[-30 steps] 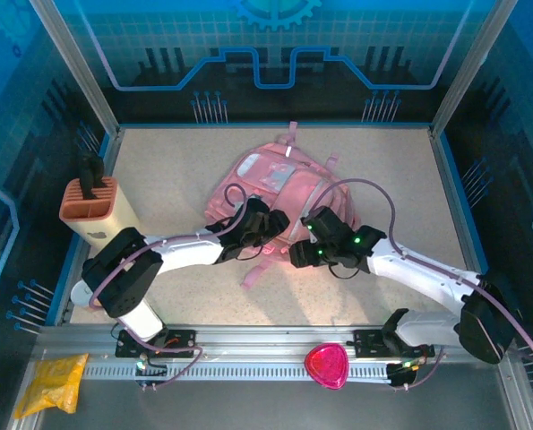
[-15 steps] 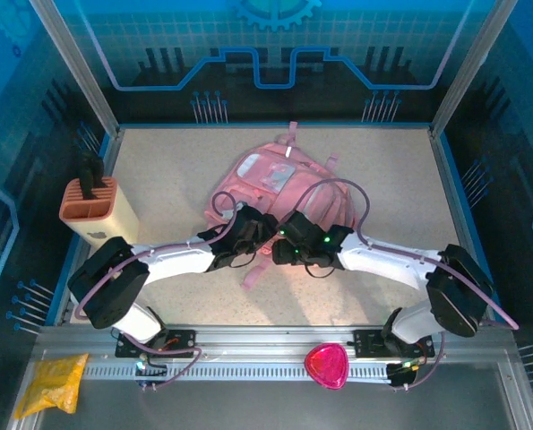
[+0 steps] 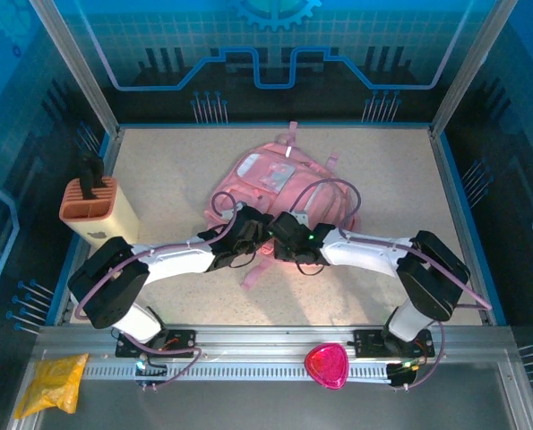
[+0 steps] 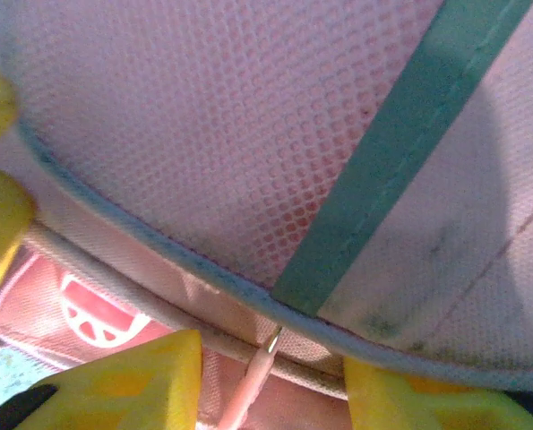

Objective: Pack the student bag

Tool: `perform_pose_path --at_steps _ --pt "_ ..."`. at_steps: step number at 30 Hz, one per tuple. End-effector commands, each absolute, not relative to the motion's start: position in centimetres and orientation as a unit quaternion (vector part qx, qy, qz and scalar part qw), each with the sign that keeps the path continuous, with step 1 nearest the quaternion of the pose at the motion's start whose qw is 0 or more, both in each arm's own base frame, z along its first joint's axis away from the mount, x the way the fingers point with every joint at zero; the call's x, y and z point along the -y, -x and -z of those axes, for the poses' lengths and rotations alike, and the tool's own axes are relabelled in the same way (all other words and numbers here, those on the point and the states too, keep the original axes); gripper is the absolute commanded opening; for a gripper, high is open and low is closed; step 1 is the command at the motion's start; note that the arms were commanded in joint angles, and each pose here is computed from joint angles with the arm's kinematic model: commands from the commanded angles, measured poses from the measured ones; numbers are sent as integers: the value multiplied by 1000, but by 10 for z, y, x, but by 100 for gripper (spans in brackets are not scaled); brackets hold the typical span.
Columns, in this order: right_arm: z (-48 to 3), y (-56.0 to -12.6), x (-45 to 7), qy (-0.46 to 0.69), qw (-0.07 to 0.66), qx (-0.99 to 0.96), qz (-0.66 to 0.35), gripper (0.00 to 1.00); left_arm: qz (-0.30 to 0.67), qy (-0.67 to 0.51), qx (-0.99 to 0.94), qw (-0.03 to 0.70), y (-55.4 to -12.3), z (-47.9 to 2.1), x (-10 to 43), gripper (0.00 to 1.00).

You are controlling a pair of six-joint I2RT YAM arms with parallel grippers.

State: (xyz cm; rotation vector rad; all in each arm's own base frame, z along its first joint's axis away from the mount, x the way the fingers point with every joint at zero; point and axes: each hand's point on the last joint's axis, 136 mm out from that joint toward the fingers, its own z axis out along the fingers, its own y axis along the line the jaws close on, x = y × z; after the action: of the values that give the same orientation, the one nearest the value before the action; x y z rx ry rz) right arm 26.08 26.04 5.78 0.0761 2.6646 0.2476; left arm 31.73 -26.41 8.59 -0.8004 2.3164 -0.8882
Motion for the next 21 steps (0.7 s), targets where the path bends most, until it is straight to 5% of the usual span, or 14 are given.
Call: perform_pose_path --at_steps 1,14,21 --pt "-61 -272 -276 -35 250 -963 -98 40 310 309 -860 263 -313 -80 255 58" --pt "-56 -266 -257 -10 257 -965 -57 2 260 336 -870 250 -311 -45 241 60" --pt "-59 -257 -225 27 262 -965 -1 0 241 366 -868 233 -319 -17 214 60"
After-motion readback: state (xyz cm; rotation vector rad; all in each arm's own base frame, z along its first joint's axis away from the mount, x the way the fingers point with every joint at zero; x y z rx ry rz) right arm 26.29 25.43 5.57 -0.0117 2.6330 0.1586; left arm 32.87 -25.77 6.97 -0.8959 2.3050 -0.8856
